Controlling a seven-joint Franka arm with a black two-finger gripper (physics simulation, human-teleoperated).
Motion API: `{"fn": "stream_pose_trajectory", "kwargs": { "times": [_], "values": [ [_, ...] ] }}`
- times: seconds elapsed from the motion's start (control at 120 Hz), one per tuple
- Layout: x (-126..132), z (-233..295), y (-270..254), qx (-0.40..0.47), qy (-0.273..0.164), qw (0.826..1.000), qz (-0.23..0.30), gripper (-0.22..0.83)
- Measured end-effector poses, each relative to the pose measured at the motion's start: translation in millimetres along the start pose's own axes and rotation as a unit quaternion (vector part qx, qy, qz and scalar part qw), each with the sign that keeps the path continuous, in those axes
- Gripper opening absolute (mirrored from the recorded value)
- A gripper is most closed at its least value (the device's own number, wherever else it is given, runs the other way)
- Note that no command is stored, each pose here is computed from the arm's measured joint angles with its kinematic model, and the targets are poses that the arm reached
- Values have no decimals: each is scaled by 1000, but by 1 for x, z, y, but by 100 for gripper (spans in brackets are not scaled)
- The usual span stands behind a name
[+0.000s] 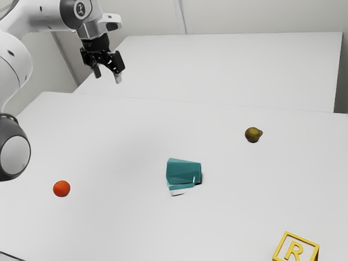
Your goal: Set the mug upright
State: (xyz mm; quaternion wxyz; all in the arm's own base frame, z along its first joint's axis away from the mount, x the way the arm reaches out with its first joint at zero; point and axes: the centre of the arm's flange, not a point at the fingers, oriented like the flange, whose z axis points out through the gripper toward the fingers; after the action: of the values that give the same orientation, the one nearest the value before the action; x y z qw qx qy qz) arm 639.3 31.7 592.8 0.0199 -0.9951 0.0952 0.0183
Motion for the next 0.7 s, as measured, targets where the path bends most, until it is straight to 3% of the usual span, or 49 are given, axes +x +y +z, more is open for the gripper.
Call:
{"fn": "stream_pose_trajectory", "kwargs": {
  "times": [0.3,0.442,0.542,0.7],
  "values": [
    [-1,3,-7,-2,-2,1000,-6,62],
    [8,41,23,-16,-17,1000,15,61],
    [-17,74,26,-70,-35,997,0,61],
    [-73,128,1,-184,-53,979,-73,62]
  ]
}}
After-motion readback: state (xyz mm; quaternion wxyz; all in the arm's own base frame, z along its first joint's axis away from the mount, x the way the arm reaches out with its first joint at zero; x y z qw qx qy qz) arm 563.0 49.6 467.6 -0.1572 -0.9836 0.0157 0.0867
